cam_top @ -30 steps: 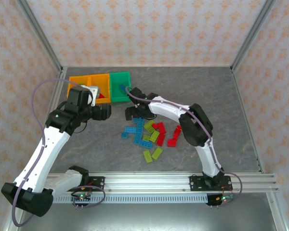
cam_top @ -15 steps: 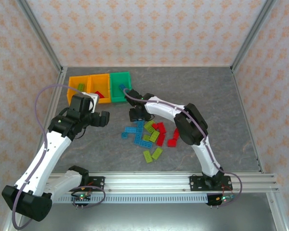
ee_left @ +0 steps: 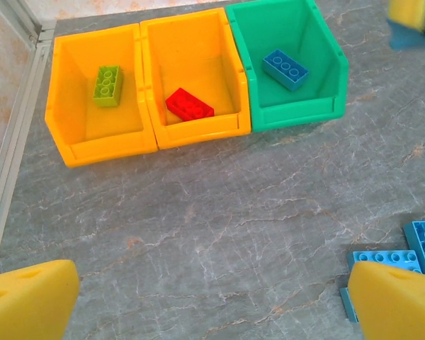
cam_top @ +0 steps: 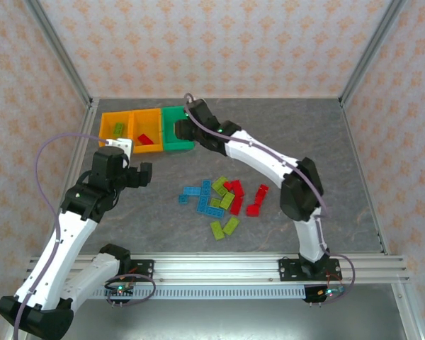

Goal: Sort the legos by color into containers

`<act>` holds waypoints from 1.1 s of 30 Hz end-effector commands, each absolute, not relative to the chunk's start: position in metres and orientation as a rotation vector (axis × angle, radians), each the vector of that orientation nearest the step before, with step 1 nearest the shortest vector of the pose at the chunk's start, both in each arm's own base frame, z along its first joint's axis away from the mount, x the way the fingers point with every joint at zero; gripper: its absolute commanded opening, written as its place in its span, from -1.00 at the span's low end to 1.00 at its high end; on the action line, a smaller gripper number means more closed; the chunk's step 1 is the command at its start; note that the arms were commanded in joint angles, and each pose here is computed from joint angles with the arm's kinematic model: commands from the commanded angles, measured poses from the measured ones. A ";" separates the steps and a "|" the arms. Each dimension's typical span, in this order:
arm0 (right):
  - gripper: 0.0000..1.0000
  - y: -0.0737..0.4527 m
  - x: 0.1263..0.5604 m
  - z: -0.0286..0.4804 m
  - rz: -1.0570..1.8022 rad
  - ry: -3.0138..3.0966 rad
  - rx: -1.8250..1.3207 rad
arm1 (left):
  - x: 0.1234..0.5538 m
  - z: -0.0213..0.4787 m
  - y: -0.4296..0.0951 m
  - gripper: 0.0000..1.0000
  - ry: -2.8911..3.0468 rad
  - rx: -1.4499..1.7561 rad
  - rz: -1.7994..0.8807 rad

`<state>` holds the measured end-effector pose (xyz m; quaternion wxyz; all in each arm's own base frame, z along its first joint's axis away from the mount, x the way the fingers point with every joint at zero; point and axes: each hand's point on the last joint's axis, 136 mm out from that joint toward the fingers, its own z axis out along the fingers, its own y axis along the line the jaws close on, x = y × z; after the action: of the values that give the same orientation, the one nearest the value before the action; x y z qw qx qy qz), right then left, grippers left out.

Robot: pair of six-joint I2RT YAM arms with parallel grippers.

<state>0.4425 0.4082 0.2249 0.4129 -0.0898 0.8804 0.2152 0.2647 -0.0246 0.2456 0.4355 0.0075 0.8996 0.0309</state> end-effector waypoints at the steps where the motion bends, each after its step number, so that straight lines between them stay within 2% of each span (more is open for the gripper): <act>1: 0.04 0.423 0.484 0.204 0.436 2.147 -0.292 | 0.268 0.247 -0.021 0.96 2.218 0.000 0.100; 8: 0.10 0.449 0.532 0.166 0.327 2.100 -0.403 | 0.270 0.242 -0.020 0.96 2.228 0.001 0.113; 10: 0.21 0.453 0.539 0.156 0.312 2.095 -0.419 | 0.271 0.240 -0.021 0.97 2.232 0.003 0.110; 11: 0.36 0.453 0.541 0.156 0.312 2.092 -0.418 | 0.272 0.239 -0.022 0.96 2.237 0.002 0.107; 12: 0.50 0.454 0.541 0.159 0.317 2.090 -0.419 | 0.272 0.238 -0.022 0.96 2.239 0.003 0.106; 14: 0.64 0.457 0.536 0.171 0.355 2.086 -0.428 | 0.273 0.237 -0.022 0.96 2.244 0.008 0.109; 20: 0.68 0.435 0.517 0.227 0.334 2.084 -0.427 | 0.276 0.236 -0.021 0.97 2.252 0.014 0.125; 25: 0.68 0.384 0.471 0.255 0.323 2.230 -0.419 | 0.277 0.225 -0.029 0.95 2.309 0.017 0.082; 29: 0.69 0.338 0.400 0.256 0.506 2.366 -0.435 | 0.267 0.223 -0.045 0.92 2.410 -0.040 -0.057; 33: 0.73 0.281 0.329 0.251 0.563 2.417 -0.373 | 0.251 0.217 -0.074 0.81 2.474 -0.093 -0.286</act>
<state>0.3738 0.3013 0.2664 0.3580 -0.1554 0.9019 0.1849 0.2708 -0.0502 0.2163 0.3574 -0.0150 0.9332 -0.0346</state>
